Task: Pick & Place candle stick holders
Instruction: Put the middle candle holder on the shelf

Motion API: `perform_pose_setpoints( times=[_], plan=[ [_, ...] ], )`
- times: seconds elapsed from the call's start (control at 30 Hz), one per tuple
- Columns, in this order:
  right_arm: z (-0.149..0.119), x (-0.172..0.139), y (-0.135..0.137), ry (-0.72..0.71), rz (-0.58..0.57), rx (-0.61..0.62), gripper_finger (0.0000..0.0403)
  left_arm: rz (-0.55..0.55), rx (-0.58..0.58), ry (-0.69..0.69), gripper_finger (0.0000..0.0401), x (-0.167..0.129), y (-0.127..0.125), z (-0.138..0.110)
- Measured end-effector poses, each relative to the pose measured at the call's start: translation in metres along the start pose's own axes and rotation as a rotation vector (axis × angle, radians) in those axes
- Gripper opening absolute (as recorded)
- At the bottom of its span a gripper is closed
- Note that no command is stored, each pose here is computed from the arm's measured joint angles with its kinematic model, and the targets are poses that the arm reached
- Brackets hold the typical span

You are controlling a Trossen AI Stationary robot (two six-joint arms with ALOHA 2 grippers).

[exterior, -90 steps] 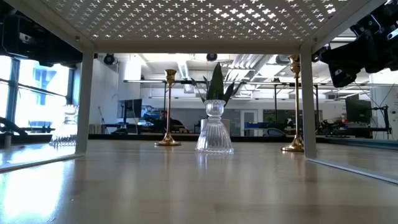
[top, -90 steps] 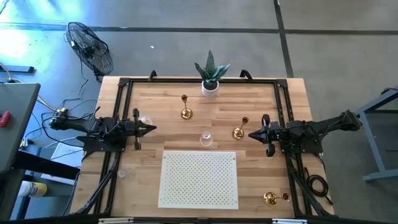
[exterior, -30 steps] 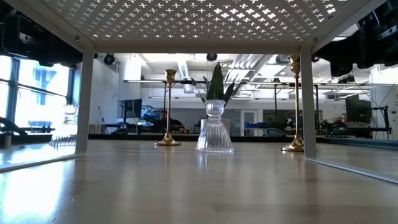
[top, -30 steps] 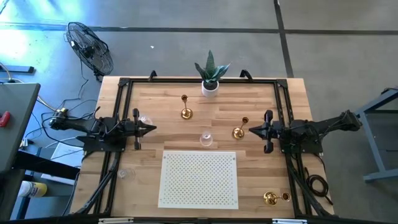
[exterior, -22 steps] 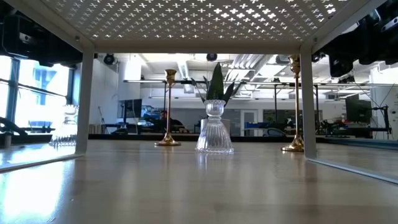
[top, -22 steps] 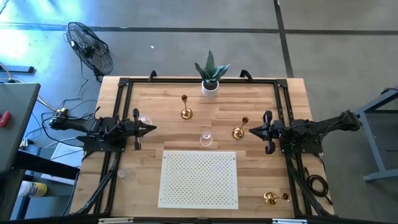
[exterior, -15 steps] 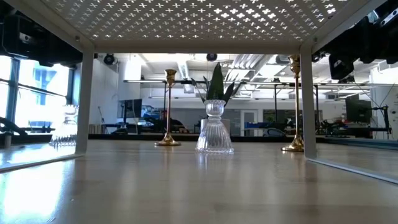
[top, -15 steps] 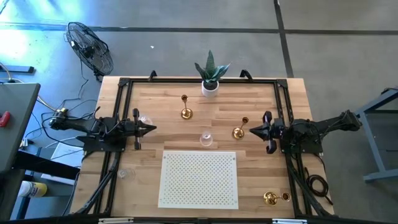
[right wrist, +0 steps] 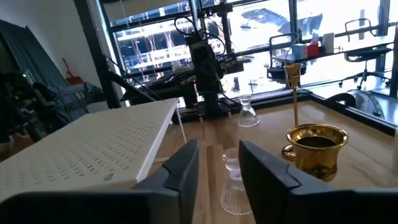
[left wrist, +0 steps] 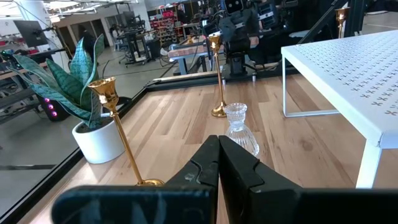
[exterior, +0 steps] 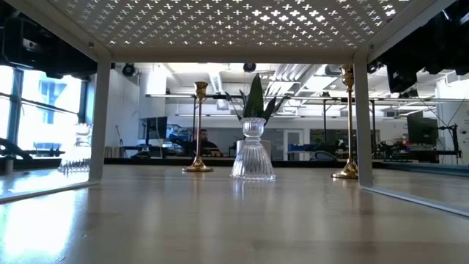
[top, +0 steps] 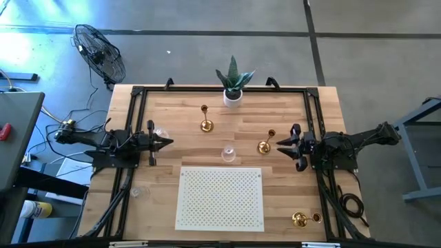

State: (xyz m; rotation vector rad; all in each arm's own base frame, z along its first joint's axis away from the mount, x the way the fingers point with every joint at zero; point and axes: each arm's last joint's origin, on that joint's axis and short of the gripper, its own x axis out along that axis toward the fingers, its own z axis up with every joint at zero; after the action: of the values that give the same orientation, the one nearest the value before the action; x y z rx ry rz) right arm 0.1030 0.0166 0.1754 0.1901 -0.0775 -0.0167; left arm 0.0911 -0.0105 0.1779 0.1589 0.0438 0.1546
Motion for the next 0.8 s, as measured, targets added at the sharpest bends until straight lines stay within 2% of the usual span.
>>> perform_pose_setpoints(
  times=[0.13, 0.27, 0.33, 0.6, 0.8],
  plan=[
    [0.0, 0.0, -0.002, -0.008, -0.067, -0.061, 0.0147, 0.0, 0.0, 0.0, 0.0001, 0.0, 0.0, 0.0],
    [0.0, 0.0, -0.002, -0.004, -0.077, -0.217, 0.015, 0.0, 0.0, 0.0, 0.0001, 0.0, 0.0, 0.0],
    [0.001, 0.0, -0.002, -0.007, -0.064, -0.255, 0.0148, 0.0, 0.0, 0.0, 0.0001, 0.0, 0.0, 0.0],
    [0.023, -0.002, 0.004, -0.051, 0.002, -0.248, 0.0138, 0.0, 0.0, 0.0, 0.0001, 0.0, 0.0, 0.0],
    [0.055, -0.006, 0.009, -0.139, 0.041, -0.249, 0.0138, 0.0, 0.0, 0.0, 0.0001, 0.0, 0.0, 0.0]
  ],
)
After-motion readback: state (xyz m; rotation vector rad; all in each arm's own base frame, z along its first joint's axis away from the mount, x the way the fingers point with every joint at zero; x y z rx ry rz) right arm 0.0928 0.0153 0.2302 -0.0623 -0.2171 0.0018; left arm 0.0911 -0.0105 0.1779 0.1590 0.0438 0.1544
